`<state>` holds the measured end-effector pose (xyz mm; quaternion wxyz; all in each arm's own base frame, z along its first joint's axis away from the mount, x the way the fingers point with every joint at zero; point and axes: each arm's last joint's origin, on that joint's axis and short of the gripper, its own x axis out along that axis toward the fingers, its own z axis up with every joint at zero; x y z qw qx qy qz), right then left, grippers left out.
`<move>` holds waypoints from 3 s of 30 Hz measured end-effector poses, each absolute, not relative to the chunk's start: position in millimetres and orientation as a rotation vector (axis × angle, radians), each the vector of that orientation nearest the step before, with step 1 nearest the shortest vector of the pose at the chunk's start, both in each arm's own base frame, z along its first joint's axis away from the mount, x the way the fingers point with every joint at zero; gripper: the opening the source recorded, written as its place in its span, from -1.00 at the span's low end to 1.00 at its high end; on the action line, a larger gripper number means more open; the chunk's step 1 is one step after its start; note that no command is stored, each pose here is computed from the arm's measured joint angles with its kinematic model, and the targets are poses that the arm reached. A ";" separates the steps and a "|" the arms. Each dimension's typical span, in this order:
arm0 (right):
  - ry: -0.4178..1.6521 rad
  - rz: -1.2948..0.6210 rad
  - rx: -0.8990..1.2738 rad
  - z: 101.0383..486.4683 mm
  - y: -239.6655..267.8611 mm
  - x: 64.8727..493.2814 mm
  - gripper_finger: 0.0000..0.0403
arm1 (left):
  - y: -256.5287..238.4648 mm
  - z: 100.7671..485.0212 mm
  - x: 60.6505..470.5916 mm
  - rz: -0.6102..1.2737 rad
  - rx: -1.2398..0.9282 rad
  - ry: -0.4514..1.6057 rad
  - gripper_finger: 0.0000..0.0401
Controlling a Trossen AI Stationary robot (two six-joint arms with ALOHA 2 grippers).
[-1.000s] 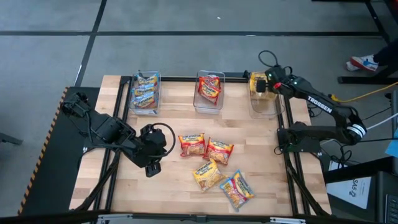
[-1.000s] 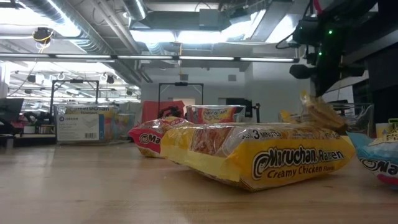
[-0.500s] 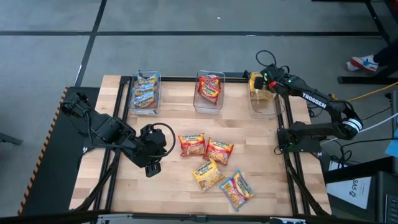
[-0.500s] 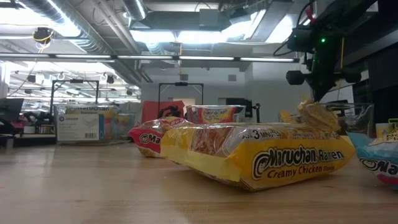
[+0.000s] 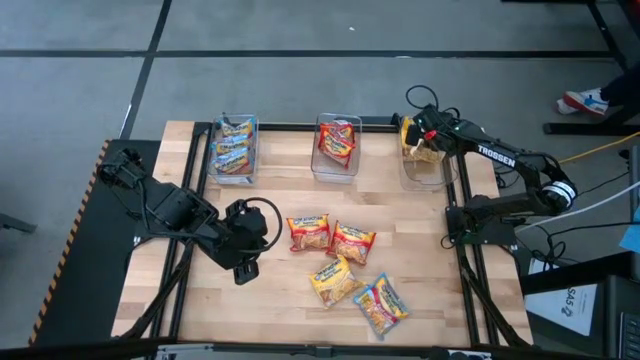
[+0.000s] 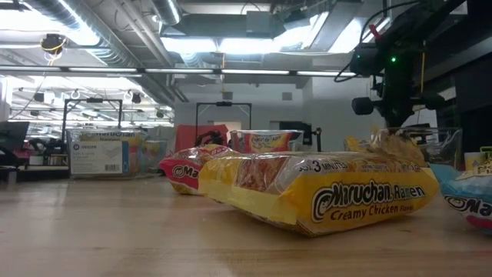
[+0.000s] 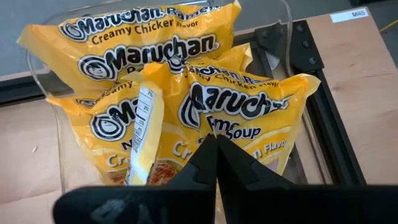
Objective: Sort Maruchan noodles
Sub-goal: Put the yellow noodle pack in the right transparent basket, then put the red noodle pack in the middle transparent basket
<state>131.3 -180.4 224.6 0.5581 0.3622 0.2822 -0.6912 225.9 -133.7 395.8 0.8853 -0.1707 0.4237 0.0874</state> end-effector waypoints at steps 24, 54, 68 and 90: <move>0.669 -1.583 0.900 224.2 -179.8 132.6 -0.64 | -134.0 395.7 225.9 0.176 -0.362 0.887 -0.72; 0.728 -0.082 1.060 254.9 -71.4 231.4 -0.46 | -134.0 395.8 225.8 0.181 -0.365 0.884 -0.72; 0.746 -0.117 0.875 241.6 90.3 251.4 -0.46 | -134.1 395.8 225.8 0.196 -0.403 0.883 -0.72; 0.399 0.252 0.877 276.5 141.2 254.3 -0.46 | -43.3 219.8 300.6 0.700 -0.830 0.953 -0.56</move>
